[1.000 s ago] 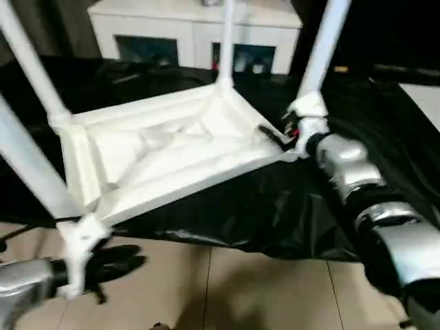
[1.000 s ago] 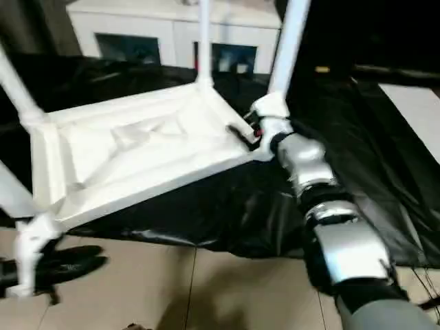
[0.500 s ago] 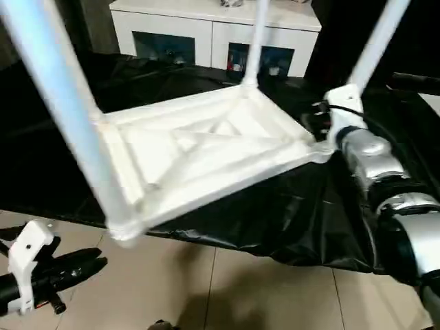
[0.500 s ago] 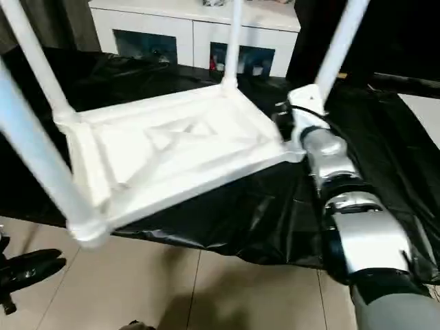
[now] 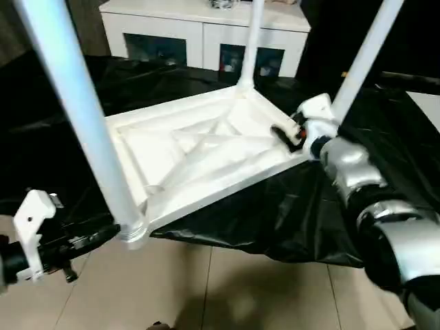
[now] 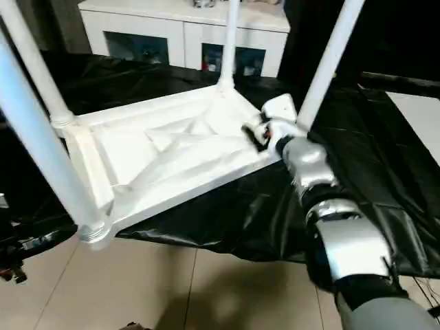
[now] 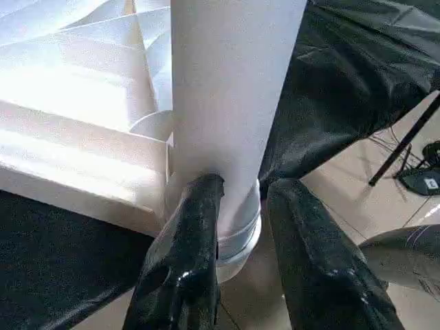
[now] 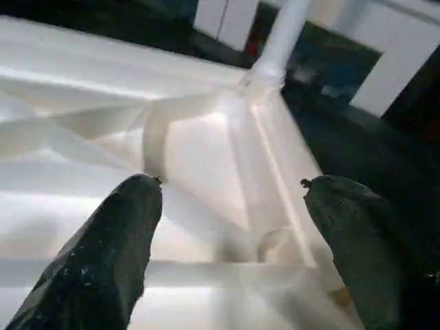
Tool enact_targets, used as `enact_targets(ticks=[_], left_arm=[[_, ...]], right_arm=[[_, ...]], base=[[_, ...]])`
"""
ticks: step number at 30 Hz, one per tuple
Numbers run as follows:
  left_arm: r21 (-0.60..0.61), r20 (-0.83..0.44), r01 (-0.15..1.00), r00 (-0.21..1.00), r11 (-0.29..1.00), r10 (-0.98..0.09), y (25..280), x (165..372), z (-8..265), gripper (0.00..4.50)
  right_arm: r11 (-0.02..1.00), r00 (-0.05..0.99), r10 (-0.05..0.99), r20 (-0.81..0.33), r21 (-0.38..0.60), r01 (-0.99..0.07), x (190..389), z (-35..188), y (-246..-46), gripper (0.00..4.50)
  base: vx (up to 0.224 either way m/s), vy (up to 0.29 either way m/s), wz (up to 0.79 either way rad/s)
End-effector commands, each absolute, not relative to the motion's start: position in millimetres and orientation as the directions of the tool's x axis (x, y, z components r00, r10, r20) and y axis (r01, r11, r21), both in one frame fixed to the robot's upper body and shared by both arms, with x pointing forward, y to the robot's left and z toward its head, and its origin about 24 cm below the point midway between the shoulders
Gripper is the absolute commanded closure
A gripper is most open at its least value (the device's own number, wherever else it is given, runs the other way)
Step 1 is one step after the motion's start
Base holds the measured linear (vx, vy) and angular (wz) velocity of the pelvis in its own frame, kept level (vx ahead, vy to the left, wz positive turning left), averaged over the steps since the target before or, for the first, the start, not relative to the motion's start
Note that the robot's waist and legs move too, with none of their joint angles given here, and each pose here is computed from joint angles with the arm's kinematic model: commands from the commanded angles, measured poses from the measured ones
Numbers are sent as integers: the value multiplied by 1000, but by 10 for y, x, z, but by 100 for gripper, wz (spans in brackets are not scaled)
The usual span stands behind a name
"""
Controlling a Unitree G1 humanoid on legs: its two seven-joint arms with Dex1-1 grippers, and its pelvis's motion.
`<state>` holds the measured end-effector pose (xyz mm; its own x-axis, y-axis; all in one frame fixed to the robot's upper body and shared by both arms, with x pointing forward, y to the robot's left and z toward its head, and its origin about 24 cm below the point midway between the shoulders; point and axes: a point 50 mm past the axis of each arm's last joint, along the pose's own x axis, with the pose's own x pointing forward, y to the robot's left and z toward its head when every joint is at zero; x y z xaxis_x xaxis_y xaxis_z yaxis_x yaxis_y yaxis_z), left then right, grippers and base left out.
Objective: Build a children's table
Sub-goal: Rotate table base
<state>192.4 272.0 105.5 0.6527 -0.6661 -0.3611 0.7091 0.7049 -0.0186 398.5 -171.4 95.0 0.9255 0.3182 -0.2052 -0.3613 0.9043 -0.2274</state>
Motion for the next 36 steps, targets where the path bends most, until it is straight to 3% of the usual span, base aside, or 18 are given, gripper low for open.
enact_targets(ticks=[1,8,9,13,14,19,25,32,34,35,36], left_arm=[[-14,-332,748,623,664,-709,2585,1981,1083,316],[-8,-289,700,682,714,-672,2497,2220,1029,316],[-10,-286,680,700,733,-654,2500,2267,1017,285],[24,-286,632,747,775,-600,2524,2362,997,275],[46,-286,607,769,793,-572,2531,2402,989,245],[61,-266,598,781,799,-564,2495,2450,994,218],[6,-141,651,752,759,-644,2222,2601,1045,154],[38,-165,618,779,785,-605,2200,2713,1001,105],[43,-149,638,765,769,-626,2162,2720,1019,97],[43,-140,648,757,760,-638,2141,2720,1030,72],[20,-115,698,712,715,-692,2051,2695,1061,63]], right_arm=[[910,935,270,-228,-258,-325,3966,894,-1762,68],[934,957,106,-270,-303,-189,3840,648,-2008,68],[936,958,85,-275,-309,-172,3813,608,-2046,68],[952,953,25,-303,-285,-115,3708,454,-2166,68],[956,946,2,-324,-277,-97,3649,369,-2210,68],[958,936,-2,-351,-269,-99,3585,267,-2207,68],[956,914,93,-396,-221,-193,3568,150,-1928,68],[951,914,152,-375,-195,-239,3628,211,-1745,68],[946,909,184,-374,-181,-267,3644,224,-1654,68],[944,906,197,-374,-176,-278,3649,228,-1620,68],[939,898,230,-374,-156,-306,3659,236,-1540,68]], base=[[0,0,0],[0,0,0],[0,0,0],[0,0,0],[0,0,0],[0,0,0],[0,0,0],[0,0,0],[0,0,0],[0,0,0],[0,0,0]])
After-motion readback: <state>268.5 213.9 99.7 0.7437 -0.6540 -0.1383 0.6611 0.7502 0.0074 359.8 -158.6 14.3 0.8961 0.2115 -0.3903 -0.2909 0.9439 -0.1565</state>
